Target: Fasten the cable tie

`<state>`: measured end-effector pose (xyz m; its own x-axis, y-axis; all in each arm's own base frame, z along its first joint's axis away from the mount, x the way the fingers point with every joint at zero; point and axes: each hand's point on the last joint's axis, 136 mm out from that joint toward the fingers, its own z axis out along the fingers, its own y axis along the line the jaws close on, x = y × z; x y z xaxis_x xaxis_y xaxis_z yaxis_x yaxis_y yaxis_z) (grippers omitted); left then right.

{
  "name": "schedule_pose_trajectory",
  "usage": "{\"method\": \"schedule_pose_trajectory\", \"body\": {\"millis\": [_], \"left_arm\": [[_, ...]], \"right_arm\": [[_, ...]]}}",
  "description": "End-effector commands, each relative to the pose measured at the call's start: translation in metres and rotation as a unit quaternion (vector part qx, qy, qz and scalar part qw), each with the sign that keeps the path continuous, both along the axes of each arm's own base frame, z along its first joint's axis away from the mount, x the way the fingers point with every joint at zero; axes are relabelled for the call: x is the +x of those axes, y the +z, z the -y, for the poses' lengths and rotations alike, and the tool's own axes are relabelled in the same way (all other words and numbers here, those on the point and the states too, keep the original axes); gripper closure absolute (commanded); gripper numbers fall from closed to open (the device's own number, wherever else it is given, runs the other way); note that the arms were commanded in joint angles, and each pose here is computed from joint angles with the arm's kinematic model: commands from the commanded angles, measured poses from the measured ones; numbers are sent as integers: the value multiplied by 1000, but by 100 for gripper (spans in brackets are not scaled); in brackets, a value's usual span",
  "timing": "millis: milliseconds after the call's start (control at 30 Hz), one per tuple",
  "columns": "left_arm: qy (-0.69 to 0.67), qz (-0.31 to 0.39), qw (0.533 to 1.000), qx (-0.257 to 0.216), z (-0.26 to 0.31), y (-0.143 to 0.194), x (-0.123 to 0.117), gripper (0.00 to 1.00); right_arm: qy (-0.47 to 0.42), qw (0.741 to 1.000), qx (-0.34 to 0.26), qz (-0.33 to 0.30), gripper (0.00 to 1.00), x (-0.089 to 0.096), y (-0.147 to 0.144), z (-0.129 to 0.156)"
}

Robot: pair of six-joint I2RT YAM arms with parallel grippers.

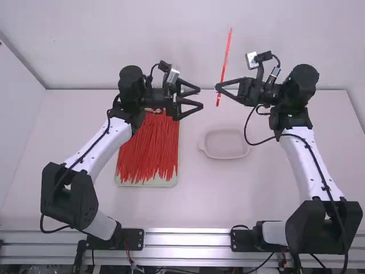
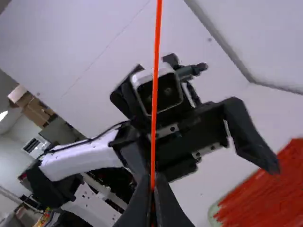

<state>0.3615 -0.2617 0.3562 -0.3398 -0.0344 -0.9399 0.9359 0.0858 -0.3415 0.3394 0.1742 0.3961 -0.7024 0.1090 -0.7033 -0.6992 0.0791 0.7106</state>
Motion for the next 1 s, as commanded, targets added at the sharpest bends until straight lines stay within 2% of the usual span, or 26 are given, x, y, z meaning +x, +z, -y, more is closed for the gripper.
{"method": "schedule_pose_trajectory", "body": {"millis": [0, 100, 167, 233, 333, 467, 500, 600, 667, 733, 900, 967], "left_arm": [[-11, 57, 998, 7, -2, 6, -4, 1], [-3, 41, 999, 21, -4, -6, -1, 1], [-4, 23, 999, 35, -6, -18, -2, 1], [-4, 19, 999, 41, -6, -23, -2, 1], [-12, 11, 998, 62, -7, -40, -8, 1], [-16, 7, 997, 79, -9, -54, -13, 1], [-15, 5, 997, 80, -9, -55, -12, 1], [21, -17, 993, 112, -13, -70, -4, 1], [45, -22, 990, 135, -17, -81, 2, 1], [53, -20, 988, 146, -18, -86, 4, 1], [86, -31, 982, 167, -27, -94, 14, 1], [99, -46, 981, 162, -36, -93, 20, 1]], "right_arm": [[-6, 998, -16, 62, 100, -2, -7, 7], [-31, 998, -34, 40, 100, 5, -32, 14], [-69, 995, -68, 9, 100, 13, -61, 20], [-85, 993, -87, -2, 100, 15, -73, 22], [-143, 973, -177, -46, 100, 22, -119, 31], [-184, 945, -259, -74, 100, 24, -152, 36], [-187, 943, -264, -74, 100, 25, -154, 36], [-217, 924, -305, -78, 100, 30, -170, 37], [-256, 899, -346, -83, 100, 37, -187, 44], [-281, 883, -366, -89, 100, 41, -201, 48], [-289, 875, -375, -103, 100, 49, -234, 42], [-285, 870, -383, -125, 100, 55, -258, 40]]}}
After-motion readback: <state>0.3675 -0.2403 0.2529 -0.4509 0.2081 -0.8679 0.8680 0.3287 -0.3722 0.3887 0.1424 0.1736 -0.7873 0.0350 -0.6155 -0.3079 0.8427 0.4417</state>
